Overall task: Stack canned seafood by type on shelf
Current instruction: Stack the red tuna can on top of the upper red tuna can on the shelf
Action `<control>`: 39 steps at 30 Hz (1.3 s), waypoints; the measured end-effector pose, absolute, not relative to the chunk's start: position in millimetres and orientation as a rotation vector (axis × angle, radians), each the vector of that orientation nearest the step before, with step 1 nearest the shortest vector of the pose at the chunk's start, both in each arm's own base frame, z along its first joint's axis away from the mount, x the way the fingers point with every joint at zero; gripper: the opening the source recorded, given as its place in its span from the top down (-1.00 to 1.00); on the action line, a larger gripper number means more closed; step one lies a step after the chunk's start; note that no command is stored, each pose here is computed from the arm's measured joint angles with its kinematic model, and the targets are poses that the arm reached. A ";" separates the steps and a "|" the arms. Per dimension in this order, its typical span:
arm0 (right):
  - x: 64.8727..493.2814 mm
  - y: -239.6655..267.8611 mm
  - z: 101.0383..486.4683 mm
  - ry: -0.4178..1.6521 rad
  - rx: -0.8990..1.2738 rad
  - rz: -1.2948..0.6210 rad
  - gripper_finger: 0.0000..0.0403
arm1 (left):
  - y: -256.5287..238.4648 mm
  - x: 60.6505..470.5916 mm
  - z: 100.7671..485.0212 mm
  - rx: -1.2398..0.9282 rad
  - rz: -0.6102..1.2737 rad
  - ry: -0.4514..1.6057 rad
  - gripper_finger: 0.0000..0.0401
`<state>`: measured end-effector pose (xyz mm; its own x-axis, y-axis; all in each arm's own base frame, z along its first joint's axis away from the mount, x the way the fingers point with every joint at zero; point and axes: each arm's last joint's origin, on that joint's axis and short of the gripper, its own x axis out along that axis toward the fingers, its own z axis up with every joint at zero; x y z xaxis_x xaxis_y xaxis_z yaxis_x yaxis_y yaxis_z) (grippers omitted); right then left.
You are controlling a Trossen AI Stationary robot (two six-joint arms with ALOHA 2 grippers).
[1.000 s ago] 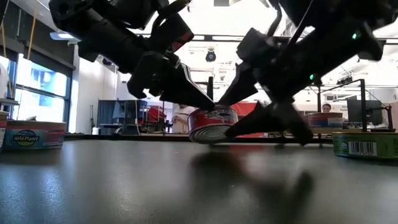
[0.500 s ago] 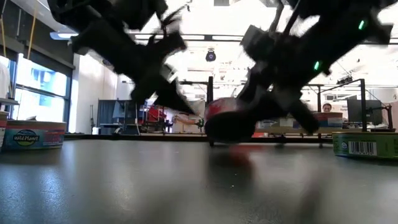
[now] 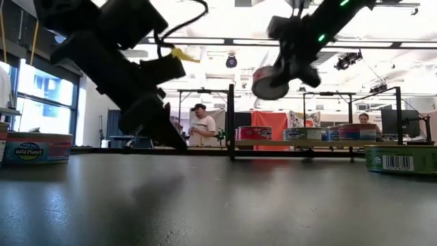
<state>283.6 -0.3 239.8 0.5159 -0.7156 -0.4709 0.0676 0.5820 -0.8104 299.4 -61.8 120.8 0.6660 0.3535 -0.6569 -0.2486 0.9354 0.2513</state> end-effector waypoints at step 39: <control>313.6 -147.2 191.0 0.966 -0.906 -0.541 -0.13 | -70.2 300.0 122.9 0.164 0.287 0.647 0.76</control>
<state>313.6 -147.2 191.0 0.4849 -0.7423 -0.4624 0.0070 0.5320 -0.8467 300.0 -70.2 122.9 0.7605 0.3132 -0.5687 -0.2117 0.9477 0.2389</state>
